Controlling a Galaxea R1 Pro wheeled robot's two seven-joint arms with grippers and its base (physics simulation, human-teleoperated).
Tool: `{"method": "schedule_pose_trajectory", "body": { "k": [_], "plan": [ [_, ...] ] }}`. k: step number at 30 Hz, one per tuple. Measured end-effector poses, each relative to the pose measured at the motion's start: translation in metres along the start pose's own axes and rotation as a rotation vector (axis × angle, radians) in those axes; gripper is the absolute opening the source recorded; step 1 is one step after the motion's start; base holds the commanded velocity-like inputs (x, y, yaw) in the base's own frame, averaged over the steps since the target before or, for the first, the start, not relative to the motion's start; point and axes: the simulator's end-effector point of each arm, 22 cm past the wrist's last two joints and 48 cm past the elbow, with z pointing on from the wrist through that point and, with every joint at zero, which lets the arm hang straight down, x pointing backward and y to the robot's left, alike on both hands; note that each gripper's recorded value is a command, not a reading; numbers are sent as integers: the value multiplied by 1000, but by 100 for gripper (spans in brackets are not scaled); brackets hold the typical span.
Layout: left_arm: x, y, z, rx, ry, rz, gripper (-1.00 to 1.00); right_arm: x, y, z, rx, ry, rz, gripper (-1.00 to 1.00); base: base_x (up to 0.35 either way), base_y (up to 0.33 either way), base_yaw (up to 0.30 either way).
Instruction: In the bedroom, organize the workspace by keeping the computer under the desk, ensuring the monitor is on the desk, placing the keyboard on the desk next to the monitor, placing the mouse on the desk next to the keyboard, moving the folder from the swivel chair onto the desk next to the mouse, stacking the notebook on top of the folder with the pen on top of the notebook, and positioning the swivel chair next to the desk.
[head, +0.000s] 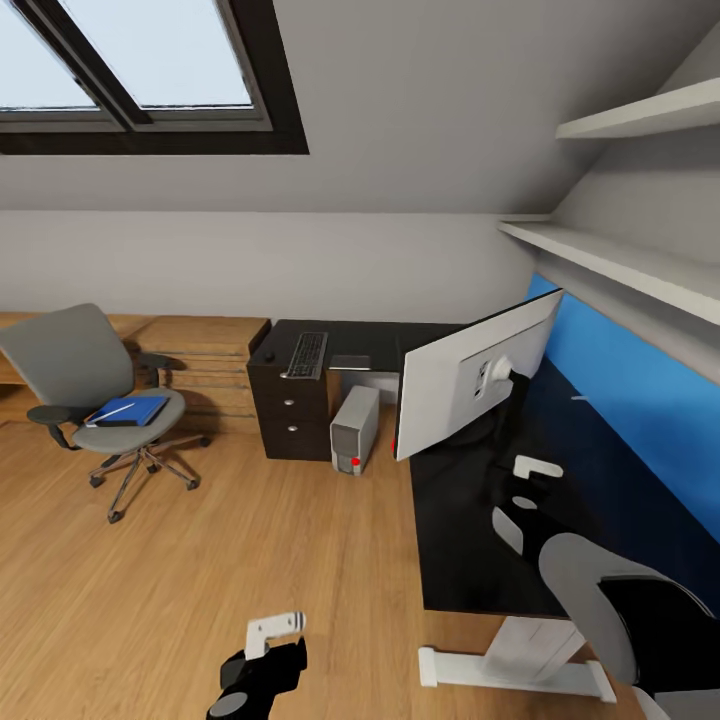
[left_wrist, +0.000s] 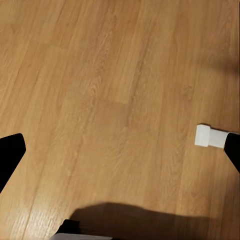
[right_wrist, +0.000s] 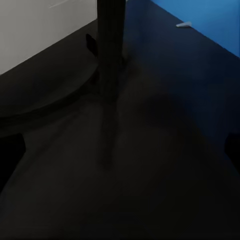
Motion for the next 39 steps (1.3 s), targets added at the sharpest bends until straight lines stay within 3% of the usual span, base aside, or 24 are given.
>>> {"method": "schedule_pose_trajectory", "body": {
  "k": [17, 23, 27, 39],
  "plan": [
    [-4, -1, -2, 3, -9, -4, 100, 3, -1, -1, -2, 1, -16, 100, 0, 0, 0],
    [-5, -2, -2, 6, -10, -4, 100, -5, 5, 2, -63, -37, -13, 100, 0, 0, 0],
    [-5, -4, -3, 10, -12, -4, 100, -7, -5, 6, -98, -51, -22, 100, 0, 0, 0],
    [-6, -6, -3, 15, -13, -3, 100, -12, -14, 8, -106, -78, -24, 100, 157, 0, 0]
  ]
}}
